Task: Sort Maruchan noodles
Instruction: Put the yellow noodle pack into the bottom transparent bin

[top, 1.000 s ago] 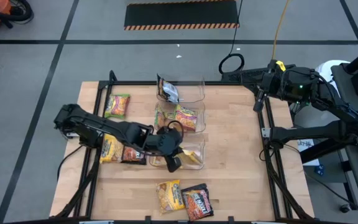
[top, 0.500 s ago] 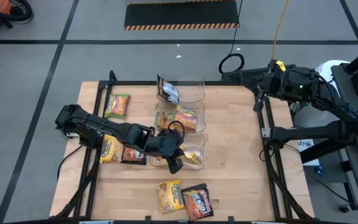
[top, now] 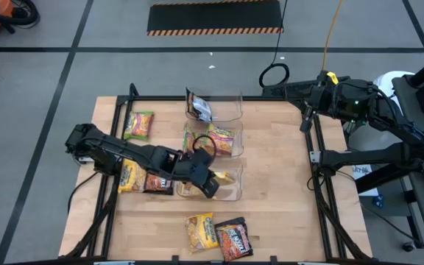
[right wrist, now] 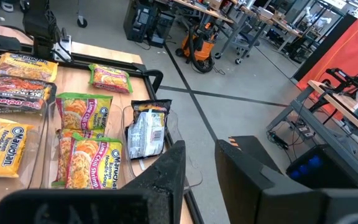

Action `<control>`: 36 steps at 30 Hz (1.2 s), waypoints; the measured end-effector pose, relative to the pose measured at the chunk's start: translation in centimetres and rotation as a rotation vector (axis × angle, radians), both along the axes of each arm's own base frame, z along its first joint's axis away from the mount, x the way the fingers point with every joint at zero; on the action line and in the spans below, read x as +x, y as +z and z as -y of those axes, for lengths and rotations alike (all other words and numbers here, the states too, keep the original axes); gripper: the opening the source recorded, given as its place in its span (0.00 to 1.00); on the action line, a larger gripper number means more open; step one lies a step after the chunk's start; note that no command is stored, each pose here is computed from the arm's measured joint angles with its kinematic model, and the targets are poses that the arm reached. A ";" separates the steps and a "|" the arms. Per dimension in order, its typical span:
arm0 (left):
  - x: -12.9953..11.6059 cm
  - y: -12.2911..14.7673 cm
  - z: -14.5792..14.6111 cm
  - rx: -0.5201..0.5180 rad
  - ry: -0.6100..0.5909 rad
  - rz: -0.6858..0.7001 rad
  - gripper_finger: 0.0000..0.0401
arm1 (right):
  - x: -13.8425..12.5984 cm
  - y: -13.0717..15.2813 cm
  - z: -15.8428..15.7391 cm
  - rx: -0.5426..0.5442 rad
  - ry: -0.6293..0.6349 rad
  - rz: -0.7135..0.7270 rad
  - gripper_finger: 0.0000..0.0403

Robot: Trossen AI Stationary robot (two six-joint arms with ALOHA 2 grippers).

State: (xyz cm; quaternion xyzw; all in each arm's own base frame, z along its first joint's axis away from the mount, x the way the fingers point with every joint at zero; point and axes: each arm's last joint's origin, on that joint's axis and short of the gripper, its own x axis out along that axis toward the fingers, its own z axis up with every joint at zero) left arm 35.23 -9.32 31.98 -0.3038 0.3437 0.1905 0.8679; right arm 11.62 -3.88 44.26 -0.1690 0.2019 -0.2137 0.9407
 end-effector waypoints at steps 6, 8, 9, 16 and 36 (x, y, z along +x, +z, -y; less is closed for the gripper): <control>0.0 0.0 -0.1 -0.087 0.129 0.028 0.00 | 0.0 0.0 0.0 0.000 0.000 0.000 0.20; 0.0 0.0 -0.1 -0.108 0.192 0.046 0.00 | 0.0 0.0 0.0 0.000 0.000 0.000 0.20; 0.0 0.1 -0.1 -0.116 0.226 0.058 0.00 | 0.0 0.0 0.0 0.000 0.000 0.000 0.20; -0.2 0.2 0.2 -0.152 0.434 0.151 0.00 | 0.0 0.0 0.0 0.002 -0.001 0.001 0.20; 0.4 -2.4 2.9 -0.281 0.667 0.209 0.00 | 0.0 0.1 0.0 0.004 -0.002 0.011 0.20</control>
